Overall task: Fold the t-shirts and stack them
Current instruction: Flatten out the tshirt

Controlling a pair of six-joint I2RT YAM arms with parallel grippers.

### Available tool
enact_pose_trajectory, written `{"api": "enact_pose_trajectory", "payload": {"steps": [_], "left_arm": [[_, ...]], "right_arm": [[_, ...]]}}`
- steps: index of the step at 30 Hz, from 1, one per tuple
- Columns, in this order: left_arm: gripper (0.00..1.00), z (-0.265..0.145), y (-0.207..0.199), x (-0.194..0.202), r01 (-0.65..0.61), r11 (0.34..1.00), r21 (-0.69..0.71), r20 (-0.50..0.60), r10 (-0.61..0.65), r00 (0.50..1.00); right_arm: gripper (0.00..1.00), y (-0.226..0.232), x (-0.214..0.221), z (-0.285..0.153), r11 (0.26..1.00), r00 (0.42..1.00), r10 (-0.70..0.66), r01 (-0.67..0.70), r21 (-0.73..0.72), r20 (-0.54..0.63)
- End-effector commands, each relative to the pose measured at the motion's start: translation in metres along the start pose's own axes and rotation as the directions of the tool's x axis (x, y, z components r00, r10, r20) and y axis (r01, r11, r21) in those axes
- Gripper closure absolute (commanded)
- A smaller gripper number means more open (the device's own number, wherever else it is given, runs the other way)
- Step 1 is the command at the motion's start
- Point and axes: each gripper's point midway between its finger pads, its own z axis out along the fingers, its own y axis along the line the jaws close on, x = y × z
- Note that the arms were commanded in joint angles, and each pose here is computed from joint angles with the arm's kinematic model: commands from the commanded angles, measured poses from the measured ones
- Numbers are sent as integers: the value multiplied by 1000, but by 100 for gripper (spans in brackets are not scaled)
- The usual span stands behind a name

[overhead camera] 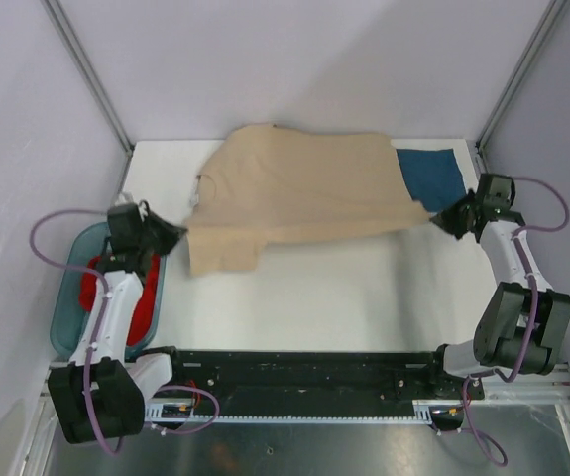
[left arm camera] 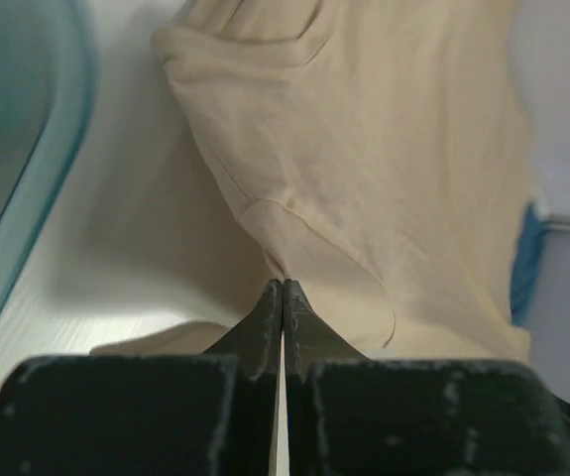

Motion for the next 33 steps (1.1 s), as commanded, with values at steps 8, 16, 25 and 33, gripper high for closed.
{"api": "enact_pose_trajectory", "payload": {"steps": [8, 16, 25, 33], "left_arm": [[100, -16, 98, 92, -38, 978, -204, -190, -1, 982], [100, -42, 103, 96, -76, 966, -249, -208, 24, 978], [99, -68, 114, 105, 70, 935, -347, -142, -126, 982], [100, -31, 70, 44, -73, 953, -294, -145, 31, 989]], "right_arm": [[100, -97, 61, 13, 960, 987, -61, 99, 261, -150], [100, -118, 72, -4, 939, 984, -83, 131, 318, -160], [100, -128, 77, -28, 926, 986, -67, 118, 358, -153], [100, -101, 74, -2, 961, 984, -80, 118, 248, -157]]}}
